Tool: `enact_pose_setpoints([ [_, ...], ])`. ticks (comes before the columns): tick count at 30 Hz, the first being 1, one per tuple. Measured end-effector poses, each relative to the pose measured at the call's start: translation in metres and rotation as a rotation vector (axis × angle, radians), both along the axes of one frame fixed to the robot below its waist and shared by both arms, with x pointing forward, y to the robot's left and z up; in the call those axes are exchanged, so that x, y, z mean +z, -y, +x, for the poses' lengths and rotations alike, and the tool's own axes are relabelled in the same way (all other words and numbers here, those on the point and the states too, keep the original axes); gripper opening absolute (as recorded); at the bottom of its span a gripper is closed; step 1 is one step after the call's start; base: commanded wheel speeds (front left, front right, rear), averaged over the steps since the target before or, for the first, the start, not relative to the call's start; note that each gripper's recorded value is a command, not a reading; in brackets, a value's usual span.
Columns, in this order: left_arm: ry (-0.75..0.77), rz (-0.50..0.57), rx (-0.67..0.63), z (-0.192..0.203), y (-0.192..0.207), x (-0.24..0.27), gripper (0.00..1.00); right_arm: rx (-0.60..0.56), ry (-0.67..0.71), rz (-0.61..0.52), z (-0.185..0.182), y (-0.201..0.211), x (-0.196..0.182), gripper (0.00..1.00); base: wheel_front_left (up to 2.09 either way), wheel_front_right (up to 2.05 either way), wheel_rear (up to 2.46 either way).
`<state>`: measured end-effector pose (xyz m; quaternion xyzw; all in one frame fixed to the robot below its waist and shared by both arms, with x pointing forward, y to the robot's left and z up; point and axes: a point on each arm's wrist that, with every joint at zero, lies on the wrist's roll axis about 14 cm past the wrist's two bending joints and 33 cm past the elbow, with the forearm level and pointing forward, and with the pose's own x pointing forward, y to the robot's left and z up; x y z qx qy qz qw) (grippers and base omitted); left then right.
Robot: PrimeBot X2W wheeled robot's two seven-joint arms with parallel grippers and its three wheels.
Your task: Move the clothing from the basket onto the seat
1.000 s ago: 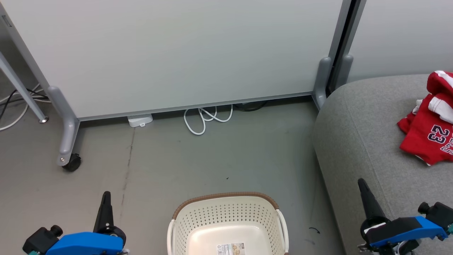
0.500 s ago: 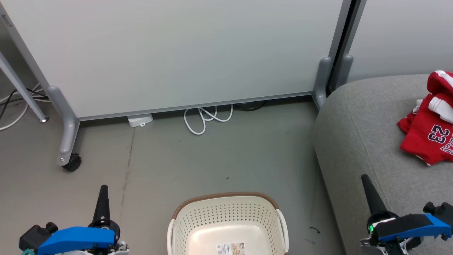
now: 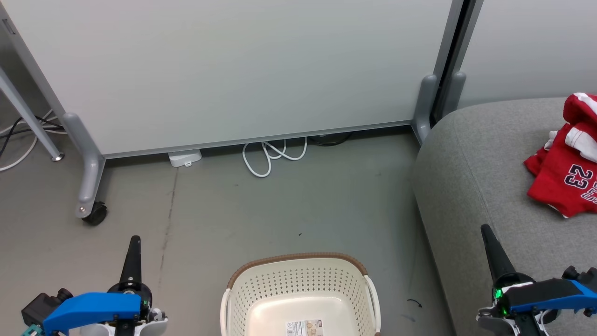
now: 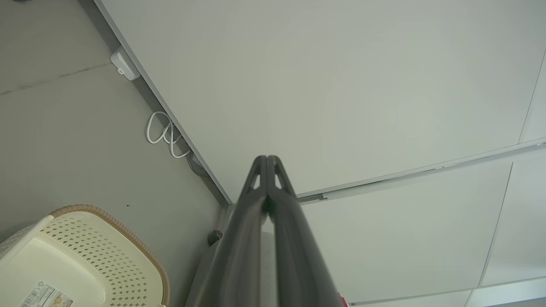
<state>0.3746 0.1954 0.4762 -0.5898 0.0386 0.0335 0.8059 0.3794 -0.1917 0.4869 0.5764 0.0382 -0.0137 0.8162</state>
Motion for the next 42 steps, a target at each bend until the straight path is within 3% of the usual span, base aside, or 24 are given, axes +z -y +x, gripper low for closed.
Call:
enact_pose_setpoints([
  [42,0.082,-0.283,0.009,0.012,-0.004,0.025,0.0,-0.034,0.056,0.315,0.007,0.008,0.015,0.0,0.0,0.0,0.0],
])
